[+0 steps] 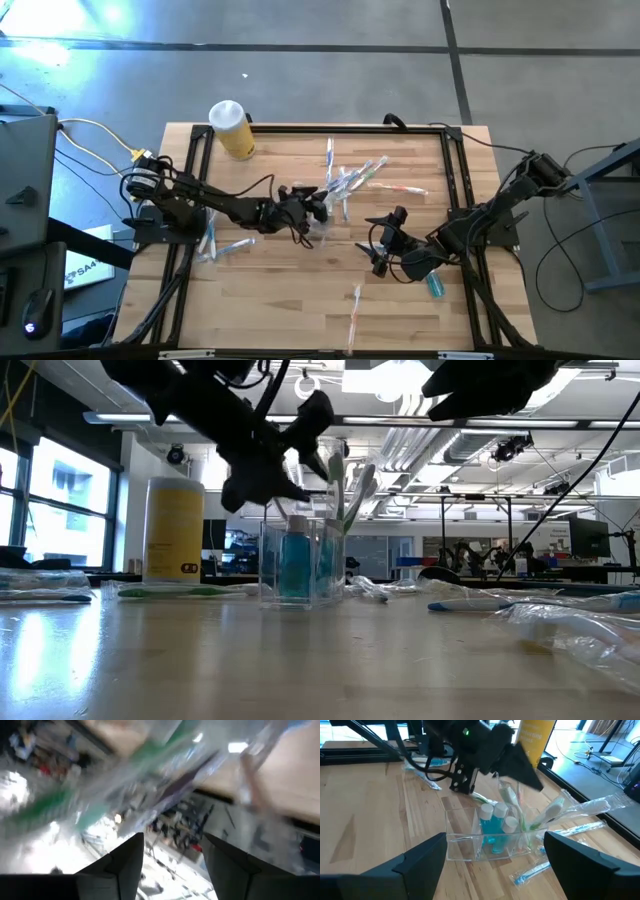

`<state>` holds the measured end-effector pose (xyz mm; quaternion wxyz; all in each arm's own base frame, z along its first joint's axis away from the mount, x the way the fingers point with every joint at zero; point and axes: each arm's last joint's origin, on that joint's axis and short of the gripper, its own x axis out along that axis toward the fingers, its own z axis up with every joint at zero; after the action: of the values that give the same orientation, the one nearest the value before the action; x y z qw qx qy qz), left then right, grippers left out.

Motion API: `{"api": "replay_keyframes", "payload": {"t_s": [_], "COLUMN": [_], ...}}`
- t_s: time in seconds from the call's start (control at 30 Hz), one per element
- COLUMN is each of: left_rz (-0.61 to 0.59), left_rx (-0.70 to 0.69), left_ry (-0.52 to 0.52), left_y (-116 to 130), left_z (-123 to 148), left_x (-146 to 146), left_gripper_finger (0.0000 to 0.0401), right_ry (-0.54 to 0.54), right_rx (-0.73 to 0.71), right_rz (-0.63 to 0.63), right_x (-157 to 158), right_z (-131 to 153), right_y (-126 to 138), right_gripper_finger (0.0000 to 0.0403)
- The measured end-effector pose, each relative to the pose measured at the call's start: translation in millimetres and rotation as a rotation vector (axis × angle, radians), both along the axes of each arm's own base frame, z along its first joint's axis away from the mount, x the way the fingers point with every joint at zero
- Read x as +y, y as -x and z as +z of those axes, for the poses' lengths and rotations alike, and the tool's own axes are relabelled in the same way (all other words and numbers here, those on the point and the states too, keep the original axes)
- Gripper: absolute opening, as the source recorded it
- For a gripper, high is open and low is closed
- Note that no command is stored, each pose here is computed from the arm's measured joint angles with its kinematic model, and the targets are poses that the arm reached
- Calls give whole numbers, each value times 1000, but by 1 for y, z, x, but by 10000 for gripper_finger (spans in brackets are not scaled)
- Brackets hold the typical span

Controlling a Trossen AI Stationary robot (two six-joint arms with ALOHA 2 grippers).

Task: Pick & Place toothbrushing station
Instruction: Put the blue toothbrush into the transparent organizer

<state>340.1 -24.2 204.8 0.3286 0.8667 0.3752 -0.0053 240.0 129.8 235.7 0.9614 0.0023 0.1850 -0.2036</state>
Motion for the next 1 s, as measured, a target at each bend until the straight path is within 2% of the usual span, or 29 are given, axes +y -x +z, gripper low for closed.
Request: {"api": "replay_keyframes", "payload": {"t_s": [0.13,0.27,0.4,0.47,0.6,0.77,1.0], "left_rz": [71,181,355,404,413,420,403], "left_rx": [-132,-409,-606,-694,-812,-893,-977], "left_ry": [4,131,175,212,286,339,419], "left_y": [-6,-11,-12,-11,-2,3,6], "left_z": [19,47,75,86,104,114,119], "left_x": [-8,-23,-31,-32,-30,-23,-28], "left_gripper_finger": [194,194,194,194,194,192,173], "right_ry": [0,-3,-66,-118,-201,-308,-289], "right_rx": [0,4,43,75,138,218,355], "right_rz": [4,35,158,242,383,487,537], "right_x": [1,7,16,20,24,30,45], "right_z": [0,0,-2,-3,-5,-10,-34], "right_y": [0,4,7,7,8,11,15], "right_gripper_finger": [326,326,326,326,326,326,326]}}
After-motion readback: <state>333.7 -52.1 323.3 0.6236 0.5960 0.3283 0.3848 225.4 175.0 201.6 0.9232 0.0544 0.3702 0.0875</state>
